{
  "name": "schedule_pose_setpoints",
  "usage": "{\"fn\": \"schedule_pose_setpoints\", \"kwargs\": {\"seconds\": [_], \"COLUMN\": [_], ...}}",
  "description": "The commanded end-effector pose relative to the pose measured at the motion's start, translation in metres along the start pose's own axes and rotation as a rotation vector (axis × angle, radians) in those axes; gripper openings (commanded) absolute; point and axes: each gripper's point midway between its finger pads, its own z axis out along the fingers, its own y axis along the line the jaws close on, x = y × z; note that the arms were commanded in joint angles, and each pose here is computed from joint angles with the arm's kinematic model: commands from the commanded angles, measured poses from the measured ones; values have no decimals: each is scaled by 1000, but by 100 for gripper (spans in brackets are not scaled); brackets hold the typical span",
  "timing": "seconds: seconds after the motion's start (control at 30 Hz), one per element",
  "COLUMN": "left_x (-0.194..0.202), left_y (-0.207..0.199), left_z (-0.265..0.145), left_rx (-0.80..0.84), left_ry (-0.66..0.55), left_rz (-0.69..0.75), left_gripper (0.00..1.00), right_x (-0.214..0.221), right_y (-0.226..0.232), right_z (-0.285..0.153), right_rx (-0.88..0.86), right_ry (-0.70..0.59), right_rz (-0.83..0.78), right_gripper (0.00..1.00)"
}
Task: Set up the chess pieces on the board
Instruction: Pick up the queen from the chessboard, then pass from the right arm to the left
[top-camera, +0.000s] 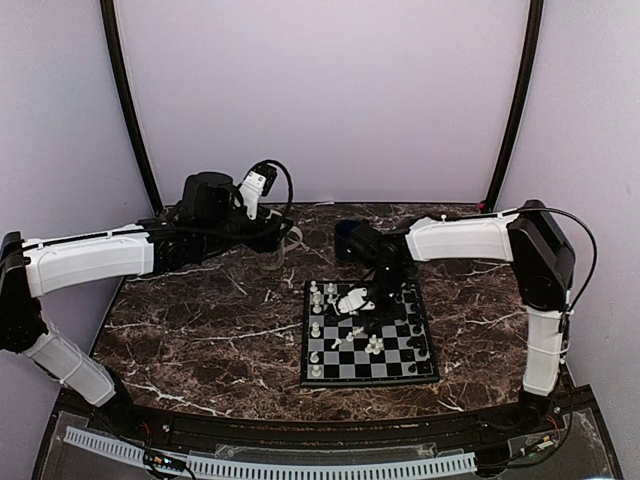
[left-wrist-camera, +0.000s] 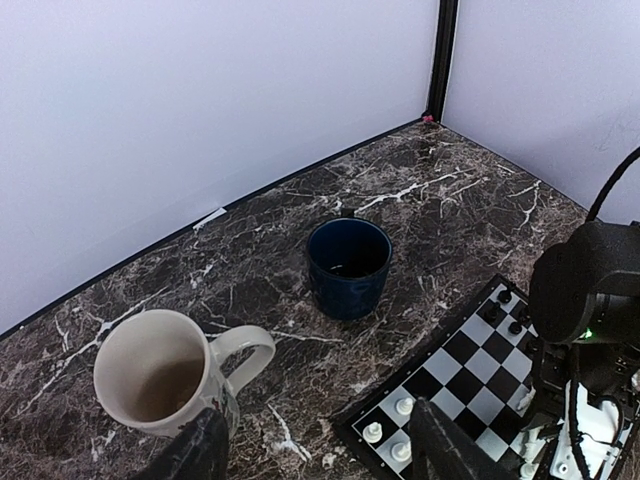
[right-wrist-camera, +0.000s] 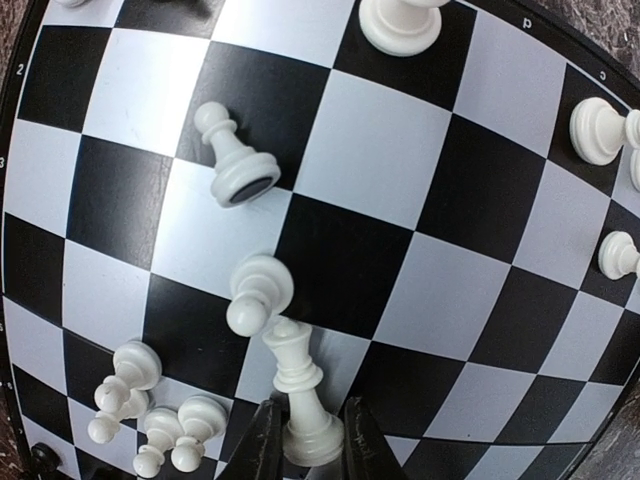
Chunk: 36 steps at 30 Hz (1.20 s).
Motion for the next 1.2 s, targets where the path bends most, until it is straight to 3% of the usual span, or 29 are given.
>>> {"fn": "schedule_pose_setpoints", "kwargs": {"seconds": [0.0, 0.27, 0.53, 0.67, 0.8, 1.0, 1.17], "left_x": [-1, 1, 5, 9, 8, 14, 21], "left_y": [-1, -1, -3, -24, -58, -85, -97], "left_z": [-1, 1, 6, 11, 11, 12, 16], "left_rx": [7, 7, 74, 217, 427, 604, 685], "left_ry": [-1, 0, 5, 13, 1, 25, 60], "left_rz": [-13, -53, -189, -255, -315, -388, -453], "left_gripper": [64, 64, 59, 52, 52, 53, 48], "right_x": [-3, -10, -29, -33, -46, -56, -65], "right_y": [3, -9, -43, -62, -70, -76, -74], "right_z": [-5, -40, -103, -130, -144, -151, -157], "right_rx": [-20, 27, 30, 34, 19, -5, -27], "right_ry": [7, -70, -391, -543, -638, -686, -712], "right_rz": [22, 84, 292, 413, 472, 507, 501], "right_gripper": [15, 14, 13, 14, 14, 15, 15]}}
